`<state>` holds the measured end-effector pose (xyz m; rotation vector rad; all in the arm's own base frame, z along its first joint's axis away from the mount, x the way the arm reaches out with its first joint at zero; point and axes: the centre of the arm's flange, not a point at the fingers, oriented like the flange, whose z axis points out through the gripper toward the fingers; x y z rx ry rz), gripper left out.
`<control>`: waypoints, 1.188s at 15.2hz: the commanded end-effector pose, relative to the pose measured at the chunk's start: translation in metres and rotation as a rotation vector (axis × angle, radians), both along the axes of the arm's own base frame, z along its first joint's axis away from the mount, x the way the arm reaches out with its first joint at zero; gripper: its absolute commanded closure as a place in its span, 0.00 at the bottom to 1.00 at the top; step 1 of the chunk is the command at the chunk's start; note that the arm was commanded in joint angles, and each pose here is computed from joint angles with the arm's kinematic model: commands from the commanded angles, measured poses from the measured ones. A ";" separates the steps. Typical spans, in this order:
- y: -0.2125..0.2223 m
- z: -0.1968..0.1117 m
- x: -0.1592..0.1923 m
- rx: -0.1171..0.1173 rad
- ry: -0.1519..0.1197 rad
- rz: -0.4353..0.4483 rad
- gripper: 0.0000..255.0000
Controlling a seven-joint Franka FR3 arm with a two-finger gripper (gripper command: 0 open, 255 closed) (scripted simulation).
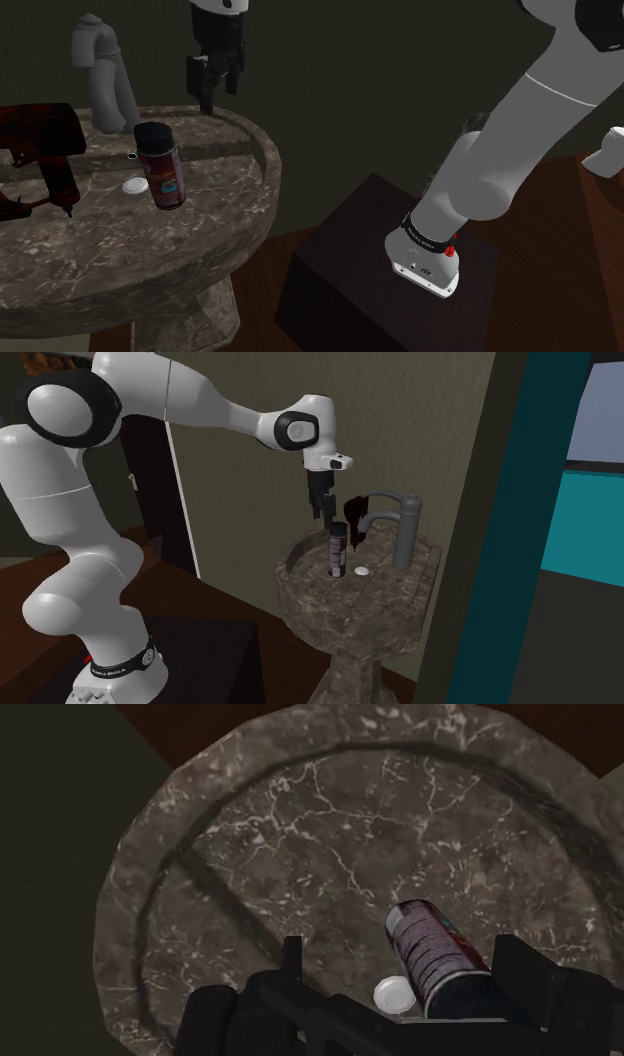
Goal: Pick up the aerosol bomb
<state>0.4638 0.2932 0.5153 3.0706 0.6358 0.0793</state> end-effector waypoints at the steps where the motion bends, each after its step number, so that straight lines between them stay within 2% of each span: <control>1: 0.024 -0.010 0.010 0.005 -0.002 0.020 0.00; 8: 0.100 -0.034 0.037 0.019 -0.005 0.083 0.00; 17: 0.100 -0.074 0.037 0.019 -0.005 0.083 0.00; 18: 0.099 -0.073 0.037 0.019 -0.005 0.083 1.00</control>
